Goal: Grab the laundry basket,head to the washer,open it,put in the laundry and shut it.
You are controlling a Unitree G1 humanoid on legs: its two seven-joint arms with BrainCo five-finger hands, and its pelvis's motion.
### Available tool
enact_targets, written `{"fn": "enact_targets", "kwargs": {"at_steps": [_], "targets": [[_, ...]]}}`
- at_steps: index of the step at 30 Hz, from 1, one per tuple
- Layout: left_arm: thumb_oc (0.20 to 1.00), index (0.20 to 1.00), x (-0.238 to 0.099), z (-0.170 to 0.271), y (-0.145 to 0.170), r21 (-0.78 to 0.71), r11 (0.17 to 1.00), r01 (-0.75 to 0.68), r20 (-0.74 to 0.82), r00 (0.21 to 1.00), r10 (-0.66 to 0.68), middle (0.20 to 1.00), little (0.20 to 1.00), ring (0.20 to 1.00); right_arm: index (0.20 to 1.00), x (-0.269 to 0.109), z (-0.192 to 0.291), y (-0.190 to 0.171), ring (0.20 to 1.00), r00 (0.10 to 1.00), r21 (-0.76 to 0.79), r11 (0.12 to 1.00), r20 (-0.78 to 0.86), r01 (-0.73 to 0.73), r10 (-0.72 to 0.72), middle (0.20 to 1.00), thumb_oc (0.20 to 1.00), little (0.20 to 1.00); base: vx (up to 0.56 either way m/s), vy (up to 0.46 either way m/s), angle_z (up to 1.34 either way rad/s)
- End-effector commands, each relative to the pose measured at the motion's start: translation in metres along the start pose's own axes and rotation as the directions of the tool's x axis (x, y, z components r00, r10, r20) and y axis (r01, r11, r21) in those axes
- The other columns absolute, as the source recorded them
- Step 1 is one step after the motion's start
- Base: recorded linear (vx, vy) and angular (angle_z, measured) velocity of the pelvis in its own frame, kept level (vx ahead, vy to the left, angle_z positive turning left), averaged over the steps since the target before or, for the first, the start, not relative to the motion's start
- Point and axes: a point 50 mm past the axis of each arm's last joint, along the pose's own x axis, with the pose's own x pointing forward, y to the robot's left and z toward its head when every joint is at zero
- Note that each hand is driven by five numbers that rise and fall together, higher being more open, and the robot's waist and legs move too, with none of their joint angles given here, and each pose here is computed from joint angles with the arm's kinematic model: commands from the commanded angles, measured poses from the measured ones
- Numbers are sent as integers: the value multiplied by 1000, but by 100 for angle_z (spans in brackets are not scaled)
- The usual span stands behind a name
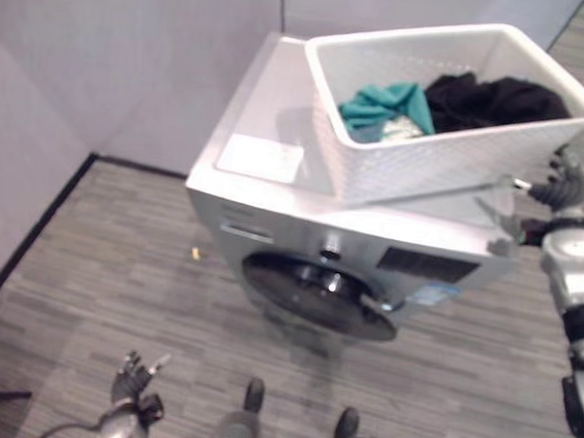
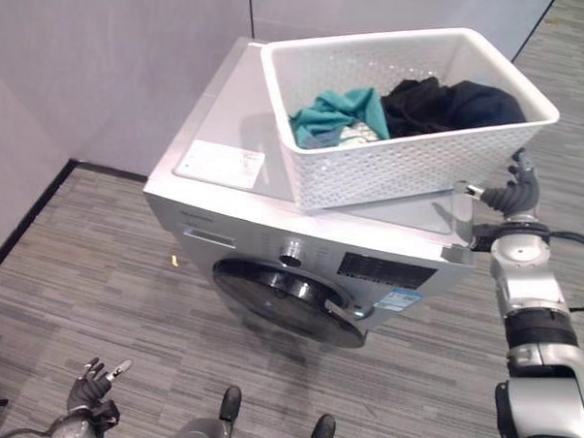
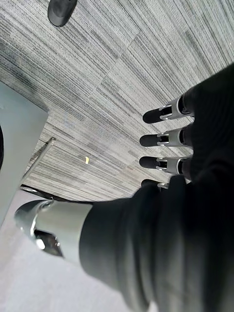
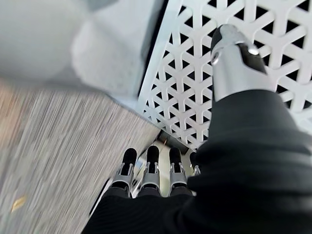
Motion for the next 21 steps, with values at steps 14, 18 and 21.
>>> {"fn": "enact_targets", "kwargs": {"at_steps": [14,18,21], "targets": [[1000,1000,3,12,3,-21,1000,-8,58,998,9,1000,1000,1000,1000,-69,-38,-32,1000,989,110,984,33,138,-142,1000,1000,1000,1,0,0],[1000,1000,2,7,12,-37,998,-49,47,998,51,1000,1000,1000,1000,-107,-68,-61,1000,958,43,958,-54,285,-282,1000,1000,1000,4,-12,-17],[1000,1000,3,5,13,-50,997,-64,37,997,66,1000,1000,1000,1000,-136,-95,-41,1000,958,67,967,-166,246,-232,1000,1000,1000,-76,-52,-26]]}}
